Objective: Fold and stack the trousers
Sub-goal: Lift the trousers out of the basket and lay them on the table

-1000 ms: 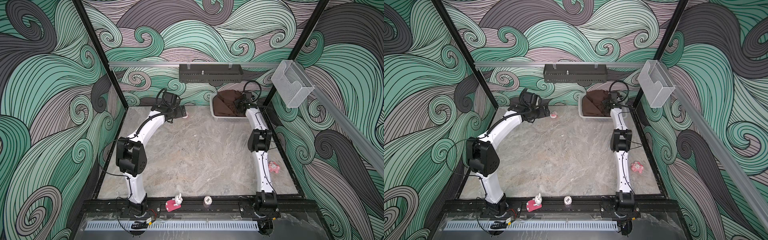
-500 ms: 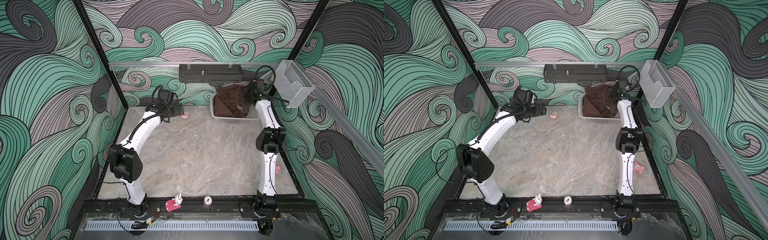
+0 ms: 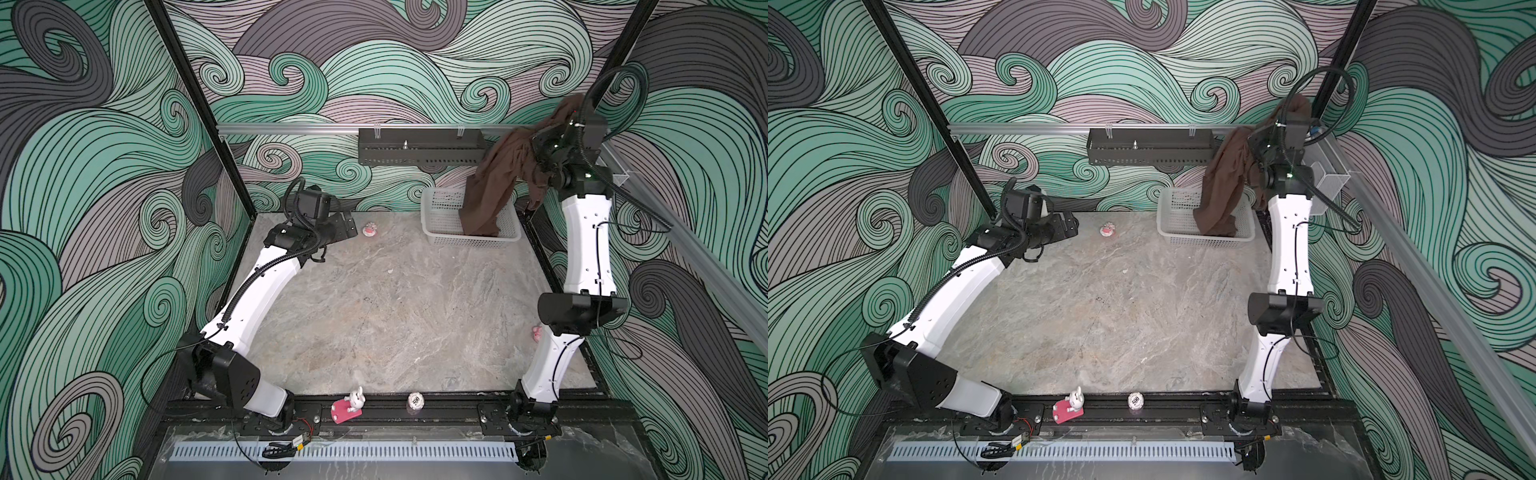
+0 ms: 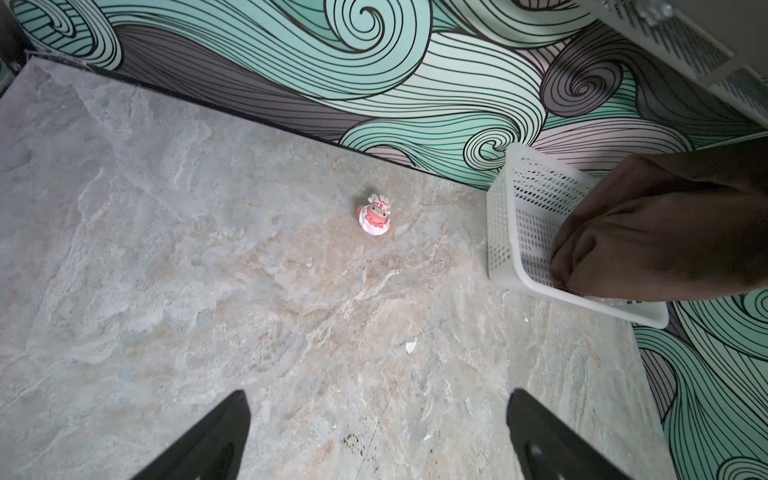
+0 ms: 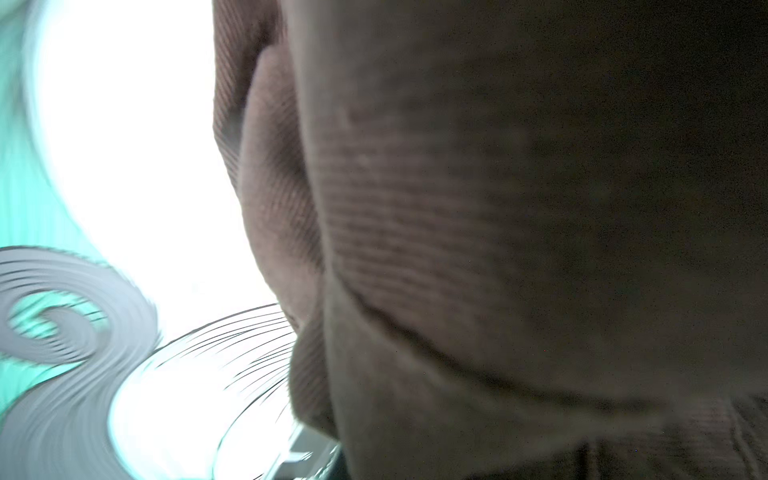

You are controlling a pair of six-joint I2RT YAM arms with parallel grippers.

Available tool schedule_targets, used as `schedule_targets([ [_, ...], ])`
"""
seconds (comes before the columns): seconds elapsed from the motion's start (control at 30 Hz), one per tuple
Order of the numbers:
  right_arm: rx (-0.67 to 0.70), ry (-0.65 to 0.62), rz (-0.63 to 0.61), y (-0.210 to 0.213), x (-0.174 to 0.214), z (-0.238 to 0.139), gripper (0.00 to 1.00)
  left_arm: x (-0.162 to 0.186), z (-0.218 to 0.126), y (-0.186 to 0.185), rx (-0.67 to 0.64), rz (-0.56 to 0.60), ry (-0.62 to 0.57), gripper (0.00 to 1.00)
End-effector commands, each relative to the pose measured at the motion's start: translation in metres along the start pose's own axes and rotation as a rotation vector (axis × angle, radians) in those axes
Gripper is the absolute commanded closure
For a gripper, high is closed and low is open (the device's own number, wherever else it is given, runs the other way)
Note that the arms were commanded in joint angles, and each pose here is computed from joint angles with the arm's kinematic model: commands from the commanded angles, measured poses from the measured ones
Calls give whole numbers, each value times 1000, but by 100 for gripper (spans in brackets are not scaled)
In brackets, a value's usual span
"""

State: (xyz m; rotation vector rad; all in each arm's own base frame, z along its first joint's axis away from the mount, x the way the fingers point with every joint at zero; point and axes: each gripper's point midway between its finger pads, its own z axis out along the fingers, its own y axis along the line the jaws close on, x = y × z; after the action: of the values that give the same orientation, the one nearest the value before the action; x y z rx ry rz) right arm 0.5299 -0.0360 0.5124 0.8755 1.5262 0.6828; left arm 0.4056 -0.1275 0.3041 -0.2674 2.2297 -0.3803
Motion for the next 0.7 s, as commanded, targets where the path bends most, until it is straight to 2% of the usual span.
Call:
schedule_targets([
  [0.0,-193,-89,-30,70,-34,-73,100,-19,-33,-1,32,-32,-93,1],
  [0.13,-520,-74,-20,140,-37,-116,100,-13,-45,-1,75,-63,-111,1],
  [0.2,-640,-82,-27,168,-39,-142,100,-7,-47,-4,114,-82,-110,1],
  [0.37,-845,-46,-9,219,-37,-198,100,11,-51,-3,178,-164,-104,2],
  [0.53,-927,19,21,238,-19,-230,100,18,-60,3,179,-181,-116,2],
  [0.67,-873,134,0,232,20,-223,100,19,-67,8,167,-177,-125,2],
])
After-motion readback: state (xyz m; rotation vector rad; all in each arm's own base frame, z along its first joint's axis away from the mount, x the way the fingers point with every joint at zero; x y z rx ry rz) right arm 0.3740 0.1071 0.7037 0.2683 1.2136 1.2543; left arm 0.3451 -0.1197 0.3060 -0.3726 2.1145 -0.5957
